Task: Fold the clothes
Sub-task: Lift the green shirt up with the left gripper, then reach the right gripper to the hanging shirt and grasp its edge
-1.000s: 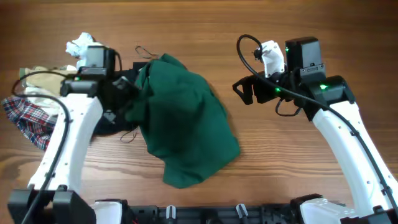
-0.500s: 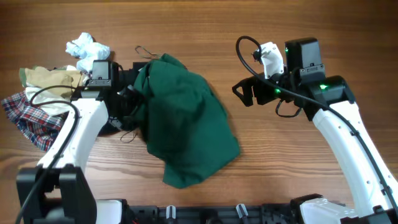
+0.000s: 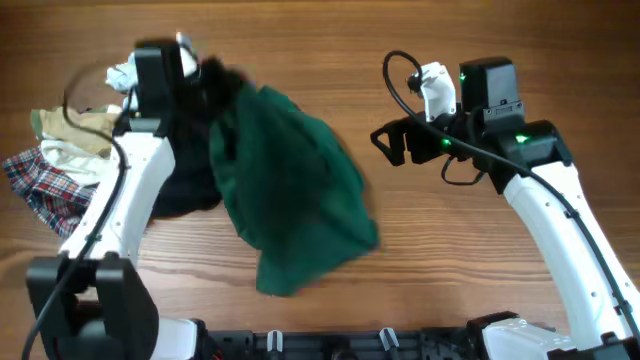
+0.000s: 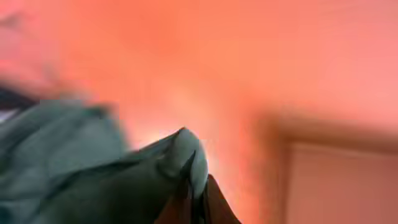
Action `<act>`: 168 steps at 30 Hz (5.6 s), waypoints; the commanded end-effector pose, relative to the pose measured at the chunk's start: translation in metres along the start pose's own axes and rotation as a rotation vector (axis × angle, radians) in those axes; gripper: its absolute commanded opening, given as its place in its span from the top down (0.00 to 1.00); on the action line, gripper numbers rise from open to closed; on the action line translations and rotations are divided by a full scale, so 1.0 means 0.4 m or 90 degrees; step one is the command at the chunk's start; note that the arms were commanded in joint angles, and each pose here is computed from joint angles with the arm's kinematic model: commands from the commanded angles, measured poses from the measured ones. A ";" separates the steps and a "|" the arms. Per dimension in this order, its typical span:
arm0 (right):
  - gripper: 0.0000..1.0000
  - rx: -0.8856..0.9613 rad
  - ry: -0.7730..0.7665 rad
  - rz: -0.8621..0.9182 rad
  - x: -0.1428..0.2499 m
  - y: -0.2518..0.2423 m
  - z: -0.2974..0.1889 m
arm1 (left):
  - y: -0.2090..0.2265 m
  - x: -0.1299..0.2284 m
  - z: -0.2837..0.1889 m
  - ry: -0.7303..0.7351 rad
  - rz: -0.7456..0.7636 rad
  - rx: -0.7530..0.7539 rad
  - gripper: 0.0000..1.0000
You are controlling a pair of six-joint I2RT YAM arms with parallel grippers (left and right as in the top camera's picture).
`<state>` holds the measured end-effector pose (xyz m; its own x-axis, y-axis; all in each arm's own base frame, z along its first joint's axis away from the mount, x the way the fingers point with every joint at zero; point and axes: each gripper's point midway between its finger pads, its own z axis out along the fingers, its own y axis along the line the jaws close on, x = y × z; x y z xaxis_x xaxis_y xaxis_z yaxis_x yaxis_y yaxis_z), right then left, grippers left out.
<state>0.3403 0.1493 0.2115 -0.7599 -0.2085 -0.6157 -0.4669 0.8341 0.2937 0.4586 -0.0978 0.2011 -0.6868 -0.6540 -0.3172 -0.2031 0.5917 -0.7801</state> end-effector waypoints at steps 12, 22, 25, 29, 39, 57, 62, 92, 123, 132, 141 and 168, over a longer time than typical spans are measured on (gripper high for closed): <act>0.00 -0.094 -0.155 -0.057 -0.169 0.097 -0.137 | -0.495 0.031 -0.427 -0.060 0.405 0.123 0.96; 0.01 -0.184 -0.227 -0.118 -0.216 0.177 -0.197 | -0.706 -0.038 -0.792 -0.351 0.434 0.253 0.96; 0.01 -0.205 -0.241 -0.138 -0.224 0.196 -0.212 | -0.675 -0.001 -0.808 -0.319 0.428 0.236 0.96; 0.01 -0.221 -0.227 -0.131 -0.210 0.205 -0.212 | -0.657 -0.032 -0.829 -0.367 0.410 0.199 0.96; 0.05 -0.104 -0.116 -0.116 -0.104 0.320 -0.119 | -0.658 -0.190 -0.613 -0.399 0.347 0.147 0.96; 0.05 -0.018 -0.156 0.045 -0.066 0.574 0.131 | -0.686 -0.265 -0.682 -0.509 0.199 0.195 0.96; 0.05 -0.064 -0.180 -0.005 -0.064 0.660 0.143 | -0.687 -0.261 -0.707 -0.520 0.197 0.198 0.96; 0.71 -0.001 -0.249 -0.014 -0.106 0.641 0.239 | -0.700 -0.071 -0.832 -0.470 0.196 0.209 0.96; 0.35 -0.132 -0.003 -0.252 0.012 0.508 0.127 | -0.583 -0.112 -0.620 -0.436 0.301 -0.028 0.96; 0.31 -0.173 0.008 -0.327 0.028 0.531 0.193 | -0.583 -0.109 -0.635 -0.438 0.301 -0.025 0.96; 0.32 -0.122 -0.020 -0.352 -0.007 0.491 0.276 | -0.577 -0.099 -0.672 -0.441 0.301 -0.023 0.96; 0.26 -0.259 -0.073 -0.339 -0.050 0.556 0.287 | -0.571 -0.097 -0.669 -0.436 0.301 -0.028 0.96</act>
<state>0.3029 0.3923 0.1973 -0.3664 -0.4810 -0.7965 -0.8989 0.4040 0.1695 0.3544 -0.0881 0.5205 -0.1762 -0.4636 -0.8684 -0.0456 0.8851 -0.4633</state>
